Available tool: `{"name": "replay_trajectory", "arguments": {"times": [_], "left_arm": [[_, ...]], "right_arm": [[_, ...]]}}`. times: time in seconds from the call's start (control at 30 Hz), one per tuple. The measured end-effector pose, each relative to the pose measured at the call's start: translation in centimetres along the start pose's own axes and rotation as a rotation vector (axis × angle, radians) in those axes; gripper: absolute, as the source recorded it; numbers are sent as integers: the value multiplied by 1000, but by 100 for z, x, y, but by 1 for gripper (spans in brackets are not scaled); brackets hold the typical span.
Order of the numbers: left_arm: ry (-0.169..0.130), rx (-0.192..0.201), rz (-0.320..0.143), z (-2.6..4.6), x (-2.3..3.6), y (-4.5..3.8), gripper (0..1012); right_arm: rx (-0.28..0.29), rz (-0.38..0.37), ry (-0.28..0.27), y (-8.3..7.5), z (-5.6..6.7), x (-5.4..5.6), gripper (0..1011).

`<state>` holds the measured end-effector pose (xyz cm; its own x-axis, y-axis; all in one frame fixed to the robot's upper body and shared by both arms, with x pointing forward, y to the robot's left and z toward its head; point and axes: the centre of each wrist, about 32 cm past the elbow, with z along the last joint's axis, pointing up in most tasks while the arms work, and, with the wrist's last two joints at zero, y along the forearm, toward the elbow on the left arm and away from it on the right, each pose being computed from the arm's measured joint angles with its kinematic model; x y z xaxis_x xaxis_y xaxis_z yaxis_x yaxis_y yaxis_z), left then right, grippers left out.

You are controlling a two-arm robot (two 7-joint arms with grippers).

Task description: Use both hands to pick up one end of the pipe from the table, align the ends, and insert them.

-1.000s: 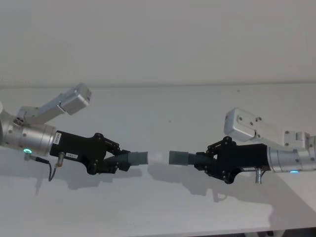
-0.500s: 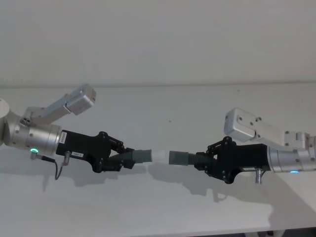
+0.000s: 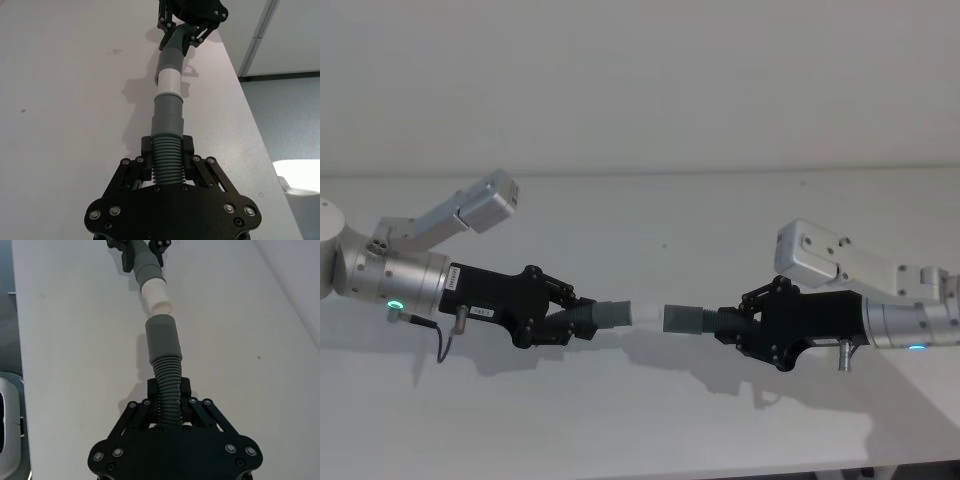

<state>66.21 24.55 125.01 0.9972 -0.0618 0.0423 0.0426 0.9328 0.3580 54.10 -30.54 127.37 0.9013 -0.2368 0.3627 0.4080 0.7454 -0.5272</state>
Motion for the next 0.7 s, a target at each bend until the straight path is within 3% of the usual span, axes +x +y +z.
{"name": "replay_trajectory", "arguments": {"times": [0.7], "left_arm": [[-2, -3, 2, -5, 7, -14, 308]], "right_arm": [[-10, 8, -49, -53, -5, 30, 213]]}}
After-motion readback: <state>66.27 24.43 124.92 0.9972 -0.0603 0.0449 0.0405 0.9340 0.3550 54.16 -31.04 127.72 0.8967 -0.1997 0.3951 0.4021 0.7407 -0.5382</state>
